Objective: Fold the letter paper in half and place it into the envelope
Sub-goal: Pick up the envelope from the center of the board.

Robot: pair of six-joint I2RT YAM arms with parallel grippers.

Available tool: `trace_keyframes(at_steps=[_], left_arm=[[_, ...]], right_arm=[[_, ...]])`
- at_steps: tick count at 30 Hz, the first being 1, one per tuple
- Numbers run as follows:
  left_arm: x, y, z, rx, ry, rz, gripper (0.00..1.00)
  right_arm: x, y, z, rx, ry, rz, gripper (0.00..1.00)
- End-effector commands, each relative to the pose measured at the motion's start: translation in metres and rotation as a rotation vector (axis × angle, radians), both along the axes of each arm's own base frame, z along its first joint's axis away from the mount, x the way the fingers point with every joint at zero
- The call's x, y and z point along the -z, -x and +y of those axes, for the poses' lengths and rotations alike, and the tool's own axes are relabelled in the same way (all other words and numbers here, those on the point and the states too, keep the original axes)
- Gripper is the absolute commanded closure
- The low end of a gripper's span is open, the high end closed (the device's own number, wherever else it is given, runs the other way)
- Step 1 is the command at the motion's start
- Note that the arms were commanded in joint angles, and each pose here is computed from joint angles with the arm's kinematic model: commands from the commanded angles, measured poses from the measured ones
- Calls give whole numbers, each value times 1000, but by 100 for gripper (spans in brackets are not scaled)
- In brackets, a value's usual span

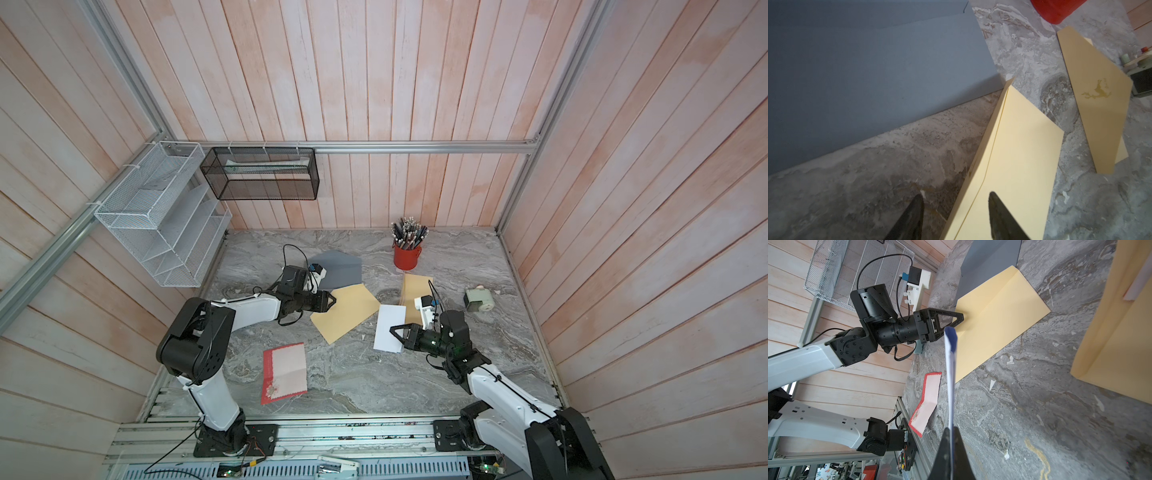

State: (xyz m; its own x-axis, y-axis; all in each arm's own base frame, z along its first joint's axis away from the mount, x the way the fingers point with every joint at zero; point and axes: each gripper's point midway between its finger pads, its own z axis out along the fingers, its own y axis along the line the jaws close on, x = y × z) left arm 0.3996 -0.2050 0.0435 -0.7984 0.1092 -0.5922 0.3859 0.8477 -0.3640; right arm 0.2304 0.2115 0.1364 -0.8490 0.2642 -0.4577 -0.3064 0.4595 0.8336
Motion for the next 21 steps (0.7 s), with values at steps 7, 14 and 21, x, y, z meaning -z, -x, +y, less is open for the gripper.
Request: trace_keyframes(at_steps=[7,14,21], left_arm=[[12,17,-4,58,11,51,85],[-29,15,-13,118,12,-6,100],[-99,27,-44,255,-37,-134,100]], right_arm=[[-4,-2,-3,19,-4,-25,100],[-14,-7,-4,24,26,-58,100],[-32,-11,-9,24,114,-127,100]])
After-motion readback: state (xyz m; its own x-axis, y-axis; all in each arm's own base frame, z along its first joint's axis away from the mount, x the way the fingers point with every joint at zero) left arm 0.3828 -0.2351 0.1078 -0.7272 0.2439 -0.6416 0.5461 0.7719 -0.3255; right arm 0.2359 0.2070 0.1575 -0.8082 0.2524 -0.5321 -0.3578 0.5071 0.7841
